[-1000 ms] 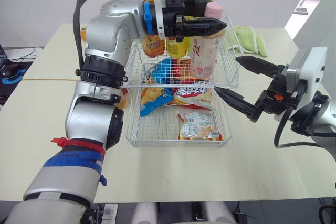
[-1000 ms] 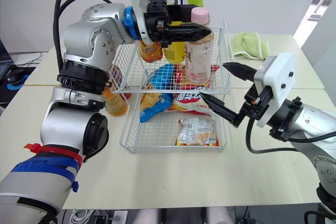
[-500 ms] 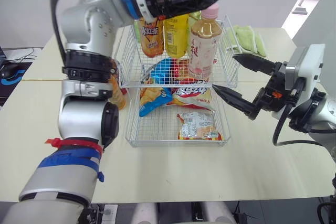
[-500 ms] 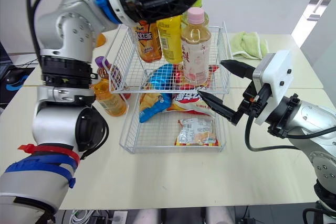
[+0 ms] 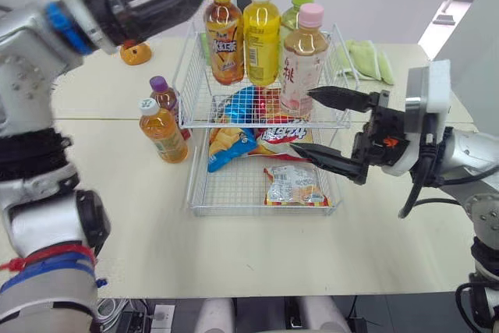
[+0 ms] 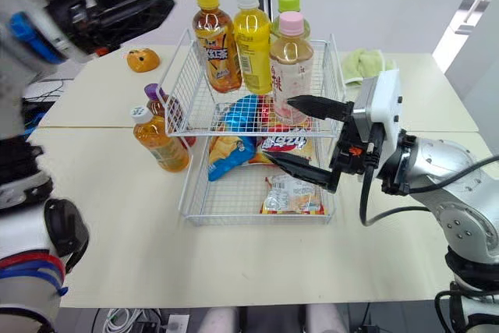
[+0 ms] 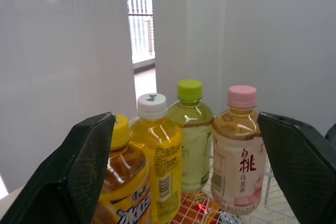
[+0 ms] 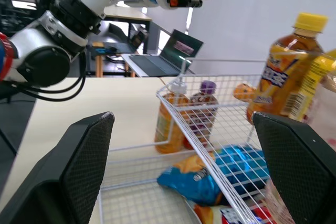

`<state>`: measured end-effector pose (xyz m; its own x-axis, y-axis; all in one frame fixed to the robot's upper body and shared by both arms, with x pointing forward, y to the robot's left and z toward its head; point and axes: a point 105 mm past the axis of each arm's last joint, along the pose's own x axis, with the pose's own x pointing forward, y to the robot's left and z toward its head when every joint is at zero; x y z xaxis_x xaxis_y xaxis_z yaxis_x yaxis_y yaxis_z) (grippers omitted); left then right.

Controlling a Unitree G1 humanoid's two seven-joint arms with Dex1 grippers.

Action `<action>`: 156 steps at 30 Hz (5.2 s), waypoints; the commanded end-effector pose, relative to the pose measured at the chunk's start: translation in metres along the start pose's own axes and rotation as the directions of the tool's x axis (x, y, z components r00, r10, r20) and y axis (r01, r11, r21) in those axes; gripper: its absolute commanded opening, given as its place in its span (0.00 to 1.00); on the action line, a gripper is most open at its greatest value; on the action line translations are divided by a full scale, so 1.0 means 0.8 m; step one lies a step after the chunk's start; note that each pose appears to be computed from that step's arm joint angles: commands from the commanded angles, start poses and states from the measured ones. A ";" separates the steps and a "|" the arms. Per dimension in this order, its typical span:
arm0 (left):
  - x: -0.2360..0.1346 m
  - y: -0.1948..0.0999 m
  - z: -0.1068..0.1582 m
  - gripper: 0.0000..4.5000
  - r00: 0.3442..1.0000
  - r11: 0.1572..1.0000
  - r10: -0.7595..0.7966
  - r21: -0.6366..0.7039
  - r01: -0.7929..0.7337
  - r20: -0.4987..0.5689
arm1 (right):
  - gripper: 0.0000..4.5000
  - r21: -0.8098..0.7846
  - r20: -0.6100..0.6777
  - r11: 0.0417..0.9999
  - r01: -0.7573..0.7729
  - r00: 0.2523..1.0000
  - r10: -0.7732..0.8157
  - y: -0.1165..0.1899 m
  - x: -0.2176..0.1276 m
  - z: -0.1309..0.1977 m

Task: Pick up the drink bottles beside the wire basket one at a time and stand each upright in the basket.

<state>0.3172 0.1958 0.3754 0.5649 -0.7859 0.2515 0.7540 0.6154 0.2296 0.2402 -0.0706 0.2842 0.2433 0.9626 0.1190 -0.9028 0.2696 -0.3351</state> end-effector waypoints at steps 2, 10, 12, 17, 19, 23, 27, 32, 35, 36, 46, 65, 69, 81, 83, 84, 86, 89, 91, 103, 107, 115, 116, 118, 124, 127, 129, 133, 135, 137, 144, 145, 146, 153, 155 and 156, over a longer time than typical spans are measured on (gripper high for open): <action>-0.058 0.006 0.014 0.99 0.980 0.979 0.196 0.047 -0.198 0.037 | 1.00 -0.025 0.044 0.995 -0.099 0.994 0.100 0.004 0.011 0.008; -0.186 -0.002 -0.057 0.99 0.848 0.851 0.523 -0.001 -0.525 -0.088 | 1.00 -0.025 0.089 0.979 -0.203 0.975 0.204 -0.001 0.032 0.002; -0.214 -0.018 -0.084 0.99 0.811 0.816 0.570 -0.025 -0.578 -0.133 | 1.00 -0.025 0.098 0.975 -0.220 0.970 0.221 -0.002 0.036 0.002; -0.252 -0.059 -0.132 0.99 0.732 0.737 0.643 -0.077 -0.672 -0.226 | 1.00 -0.036 0.115 0.973 -0.228 0.966 0.231 -0.006 0.042 0.002; -0.258 -0.073 -0.144 0.99 0.714 0.719 0.655 -0.088 -0.689 -0.248 | 1.00 -0.039 0.119 0.973 -0.226 0.966 0.230 -0.009 0.044 0.002; -0.257 -0.087 -0.149 0.99 0.706 0.710 0.661 -0.093 -0.698 -0.255 | 1.00 -0.044 0.119 0.974 -0.221 0.967 0.225 -0.013 0.045 0.002; -0.244 -0.084 -0.146 0.99 0.722 0.723 0.651 -0.099 -0.684 -0.235 | 1.00 -0.049 0.117 0.976 -0.214 0.969 0.218 -0.015 0.045 0.001; -0.224 -0.079 -0.140 0.99 0.754 0.758 0.620 -0.085 -0.647 -0.216 | 1.00 -0.055 0.111 0.979 -0.198 0.973 0.203 -0.017 0.044 0.000; -0.207 -0.073 -0.135 0.99 0.777 0.784 0.599 -0.056 -0.618 -0.196 | 1.00 -0.057 0.107 0.981 -0.188 0.975 0.193 -0.017 0.042 0.000; -0.200 -0.070 -0.134 0.99 0.784 0.792 0.592 -0.044 -0.609 -0.188 | 1.00 -0.058 0.106 0.981 -0.183 0.976 0.189 -0.018 0.041 0.000; -0.143 -0.020 -0.144 0.99 0.800 0.815 0.574 0.028 -0.579 -0.175 | 1.00 -0.069 0.094 0.988 -0.140 0.985 0.146 -0.016 0.035 0.003; -0.083 0.032 -0.189 0.99 0.802 0.824 0.564 0.068 -0.563 -0.196 | 1.00 -0.077 0.057 0.994 -0.079 0.995 0.084 -0.020 0.029 0.004; -0.079 0.034 -0.191 0.99 0.809 0.830 0.555 0.065 -0.554 -0.192 | 1.00 -0.078 0.053 0.994 -0.072 0.996 0.076 -0.021 0.028 0.005; -0.076 0.032 -0.191 0.99 0.828 0.846 0.532 0.066 -0.529 -0.177 | 1.00 -0.077 0.054 0.995 -0.065 0.996 0.069 -0.017 0.028 0.008; -0.076 0.032 -0.191 0.91 0.827 0.845 0.534 0.066 -0.531 -0.177 | 1.00 -0.077 0.055 0.995 -0.065 0.996 0.070 -0.016 0.029 0.008; -0.077 0.033 -0.192 0.86 0.825 0.843 0.536 0.066 -0.533 -0.179 | 1.00 -0.076 0.055 0.995 -0.066 0.996 0.070 -0.016 0.029 0.008; -0.077 0.033 -0.193 0.72 0.825 0.843 0.536 0.065 -0.533 -0.180 | 1.00 -0.074 0.056 0.995 -0.067 0.996 0.071 -0.015 0.029 0.008; -0.077 0.033 -0.193 0.50 0.824 0.843 0.536 0.067 -0.533 -0.183 | 1.00 -0.075 0.056 0.995 -0.067 0.996 0.071 -0.015 0.029 0.008; -0.077 0.034 -0.193 0.36 0.824 0.843 0.536 0.069 -0.533 -0.183 | 1.00 -0.076 0.057 0.995 -0.067 0.996 0.072 -0.015 0.029 0.007; -0.095 0.040 -0.174 0.30 0.825 0.841 0.540 0.086 -0.534 -0.166 | 1.00 -0.074 0.060 0.995 -0.067 0.996 0.071 -0.016 0.030 0.005; -0.105 0.030 -0.142 0.30 0.875 0.886 0.463 0.049 -0.461 -0.141 | 1.00 -0.062 0.071 0.995 -0.074 0.994 0.079 -0.017 0.030 0.006; -0.127 0.006 -0.073 0.30 0.940 0.951 0.304 -0.017 -0.310 -0.153 | 1.00 -0.061 0.096 0.993 -0.096 0.990 0.102 -0.017 0.033 0.008; -0.131 0.004 -0.067 0.30 0.942 0.954 0.293 -0.016 -0.300 -0.164 | 1.00 -0.062 0.099 0.993 -0.098 0.990 0.104 -0.017 0.034 0.008; -0.136 0.002 -0.051 0.30 0.944 0.959 0.275 -0.012 -0.282 -0.180 | 1.00 -0.062 0.105 0.993 -0.103 0.988 0.109 -0.016 0.035 0.008; -0.132 0.001 0.024 0.30 0.958 0.975 0.221 0.053 -0.215 -0.182 | 1.00 -0.064 0.118 0.992 -0.104 0.987 0.111 -0.015 0.036 0.008; -0.123 -0.003 0.052 0.30 0.969 0.983 0.178 0.067 -0.169 -0.172 | 1.00 -0.065 0.127 0.994 -0.092 0.987 0.100 -0.017 0.035 0.009; -0.110 -0.008 0.068 0.30 0.979 0.990 0.127 0.077 -0.116 -0.158 | 1.00 -0.060 0.129 0.994 -0.087 0.987 0.094 -0.017 0.032 0.010; -0.077 -0.017 0.094 0.30 0.995 0.996 0.016 0.083 -0.008 -0.102 | 1.00 -0.066 0.116 0.996 -0.061 0.991 0.068 -0.019 0.026 0.009; -0.055 -0.022 0.103 0.30 0.997 0.995 -0.052 0.080 0.057 -0.064 | 1.00 -0.075 0.101 0.996 -0.037 0.994 0.045 -0.019 0.021 0.009; -0.032 -0.027 0.105 0.30 0.992 0.990 -0.120 0.070 0.122 -0.042 | 1.00 -0.085 0.086 0.996 -0.009 0.996 0.016 -0.021 0.016 0.009; 0.031 -0.039 0.080 0.30 0.953 0.953 -0.303 0.027 0.303 -0.005 | 1.00 -0.111 0.041 0.990 0.090 0.995 -0.086 -0.020 0.001 0.008; 0.040 -0.040 0.073 0.30 0.948 0.947 -0.320 0.023 0.320 -0.006 | 1.00 -0.115 0.034 0.988 0.104 0.994 -0.101 -0.019 -0.001 0.008; 0.045 -0.040 0.068 0.30 0.944 0.944 -0.329 0.022 0.329 -0.007 | 1.00 -0.117 0.029 0.987 0.113 0.994 -0.110 -0.019 -0.002 0.008; 0.087 -0.048 0.021 0.30 0.923 0.920 -0.382 0.076 0.385 -0.051 | 1.00 -0.123 0.001 0.972 0.200 0.980 -0.201 -0.015 -0.015 0.006; 0.095 -0.050 0.013 0.30 0.919 0.916 -0.390 0.080 0.393 -0.051 | 1.00 -0.123 -0.004 0.969 0.214 0.976 -0.216 -0.014 -0.017 0.006; 0.099 -0.051 0.011 0.30 0.918 0.914 -0.395 0.078 0.398 -0.043 | 1.00 -0.123 -0.005 0.968 0.221 0.975 -0.223 -0.014 -0.018 0.006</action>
<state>0.3358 0.1120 0.3790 0.2621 -0.9630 0.0626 0.9142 0.2686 0.3035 0.2527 -0.0845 0.2817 0.4343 0.8868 0.1582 -0.8027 0.4607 -0.3787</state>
